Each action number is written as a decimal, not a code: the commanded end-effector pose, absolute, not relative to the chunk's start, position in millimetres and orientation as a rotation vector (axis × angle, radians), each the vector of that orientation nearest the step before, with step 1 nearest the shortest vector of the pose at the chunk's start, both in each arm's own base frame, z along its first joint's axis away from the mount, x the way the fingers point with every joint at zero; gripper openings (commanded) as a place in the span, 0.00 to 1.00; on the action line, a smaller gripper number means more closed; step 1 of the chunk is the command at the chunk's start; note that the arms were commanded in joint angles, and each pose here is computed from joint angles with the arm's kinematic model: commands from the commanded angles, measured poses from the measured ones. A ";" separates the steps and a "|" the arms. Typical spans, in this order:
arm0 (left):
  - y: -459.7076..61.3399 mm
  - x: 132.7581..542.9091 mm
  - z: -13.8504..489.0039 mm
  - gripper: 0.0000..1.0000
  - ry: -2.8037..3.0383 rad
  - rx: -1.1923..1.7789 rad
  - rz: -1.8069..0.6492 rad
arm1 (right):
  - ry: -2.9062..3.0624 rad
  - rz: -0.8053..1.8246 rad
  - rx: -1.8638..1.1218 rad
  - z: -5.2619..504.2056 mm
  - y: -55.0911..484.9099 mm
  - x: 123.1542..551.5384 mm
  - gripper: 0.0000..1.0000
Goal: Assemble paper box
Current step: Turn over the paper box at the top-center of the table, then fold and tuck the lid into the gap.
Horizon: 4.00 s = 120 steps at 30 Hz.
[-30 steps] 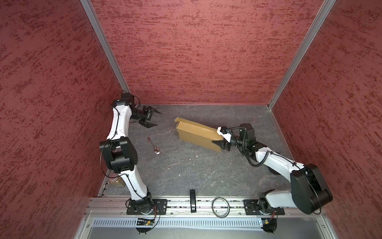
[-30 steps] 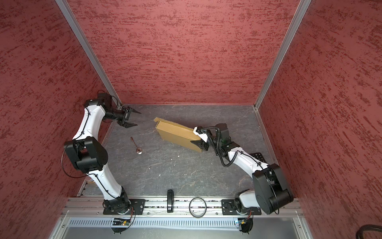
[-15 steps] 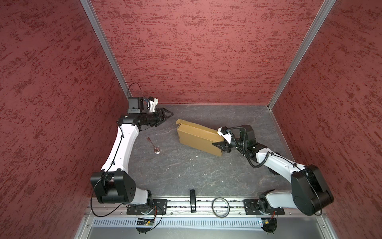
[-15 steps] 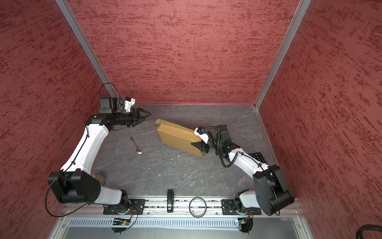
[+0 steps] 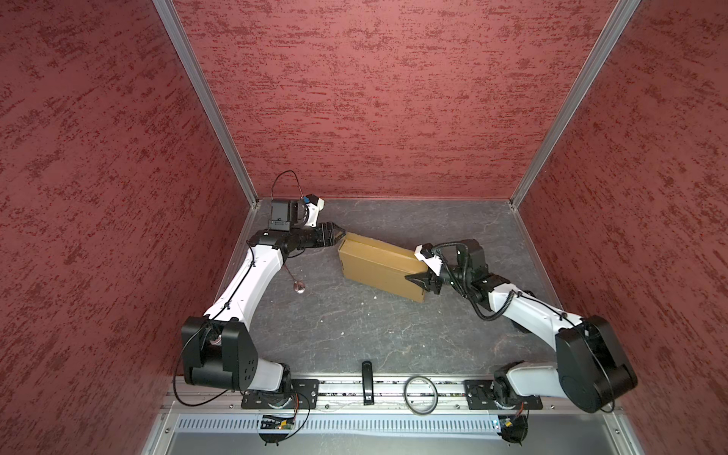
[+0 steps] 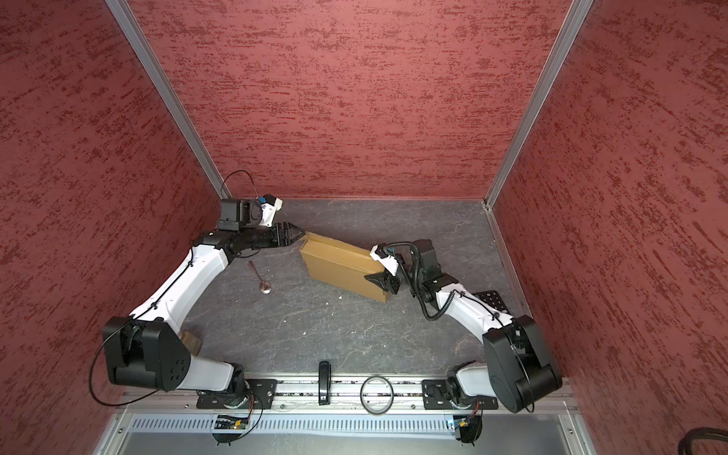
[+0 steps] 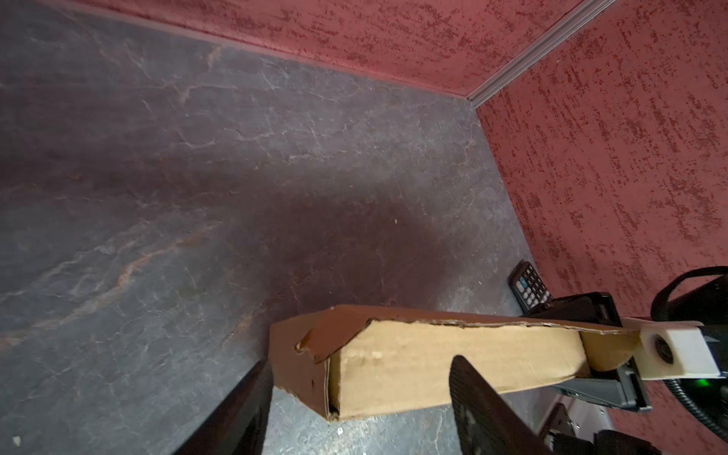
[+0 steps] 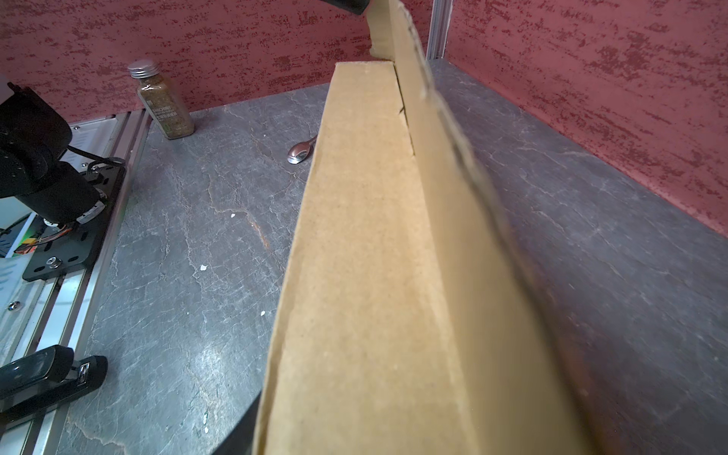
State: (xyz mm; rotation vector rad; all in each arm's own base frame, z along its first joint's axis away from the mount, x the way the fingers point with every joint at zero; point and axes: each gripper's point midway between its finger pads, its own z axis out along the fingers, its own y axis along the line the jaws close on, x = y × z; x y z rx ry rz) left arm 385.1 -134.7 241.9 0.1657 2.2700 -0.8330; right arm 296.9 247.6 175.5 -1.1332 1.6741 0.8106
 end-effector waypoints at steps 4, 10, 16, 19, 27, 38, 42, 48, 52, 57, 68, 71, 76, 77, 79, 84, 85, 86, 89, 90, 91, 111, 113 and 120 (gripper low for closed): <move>-141.7 393.0 261.3 0.72 2.164 0.263 -0.811 | 1.624 0.831 -1.152 185.4 251.1 289.7 0.37; -158.6 393.4 254.6 0.70 2.179 0.326 -0.820 | 1.621 0.824 -1.152 187.4 250.7 290.1 0.37; -164.3 394.0 249.1 0.66 2.193 0.336 -0.835 | 1.623 0.819 -1.150 187.8 250.4 290.9 0.37; -163.8 393.1 247.2 0.66 2.199 0.325 -0.836 | 1.627 0.819 -1.149 186.4 250.2 291.0 0.37; -170.9 386.8 247.0 0.63 2.211 0.306 -0.872 | 1.636 0.813 -1.149 184.0 250.2 293.5 0.37; -169.6 373.9 242.2 0.56 2.236 0.286 -0.832 | 1.643 0.806 -1.147 182.2 249.8 294.2 0.37; -167.5 371.8 240.2 0.54 2.248 0.286 -0.813 | 1.645 0.805 -1.147 181.8 249.5 294.3 0.37; -170.7 366.3 235.9 0.49 2.269 0.281 -0.817 | 1.648 0.806 -1.147 181.0 249.8 294.9 0.37; -172.7 362.6 231.8 0.47 2.281 0.282 -0.819 | 1.651 0.802 -1.147 181.0 249.1 294.7 0.37; -169.6 364.6 228.4 0.44 2.289 0.274 -0.786 | 1.650 0.800 -1.147 181.4 249.0 294.6 0.37; -160.8 372.9 218.3 0.30 2.308 0.239 -0.711 | 1.650 0.803 -1.147 181.5 248.5 293.2 0.37; -159.8 375.8 216.4 0.25 2.311 0.231 -0.700 | 1.650 0.800 -1.147 181.6 248.5 293.0 0.37; -158.5 377.8 211.6 0.18 2.316 0.220 -0.689 | 1.654 0.804 -1.146 180.4 248.4 292.5 0.37; -158.0 378.3 210.2 0.18 2.318 0.217 -0.685 | 1.652 0.804 -1.146 181.0 248.4 292.7 0.37; -157.2 378.6 207.9 0.15 2.320 0.210 -0.681 | 1.651 0.806 -1.147 181.1 248.7 292.5 0.37; -153.5 379.1 200.6 0.12 2.331 0.185 -0.655 | 1.649 0.810 -1.149 181.6 248.9 291.6 0.37; -152.9 379.0 199.9 0.12 2.332 0.183 -0.651 | 1.649 0.809 -1.149 181.4 248.8 291.7 0.37; -152.4 378.5 197.6 0.11 2.336 0.179 -0.646 | 1.651 0.810 -1.148 180.8 248.7 291.5 0.37; -151.9 377.0 196.0 0.11 2.337 0.172 -0.645 | 1.652 0.809 -1.147 180.5 248.7 291.8 0.37; -151.2 377.2 196.4 0.11 2.333 0.169 -0.640 | 1.653 0.810 -1.147 179.6 248.7 291.8 0.37; -151.4 377.1 195.5 0.11 2.334 0.165 -0.639 | 1.653 0.810 -1.146 179.7 248.7 292.0 0.37; -161.5 395.1 207.9 0.23 2.291 0.199 -0.636 | 1.659 0.809 -1.148 177.0 248.0 290.6 0.35; -163.4 396.1 207.7 0.22 2.290 0.206 -0.635 | 1.659 0.809 -1.148 176.9 248.0 290.6 0.34; -164.7 399.7 205.7 0.12 2.288 0.213 -0.617 | 1.663 0.812 -1.147 175.6 248.0 290.4 0.34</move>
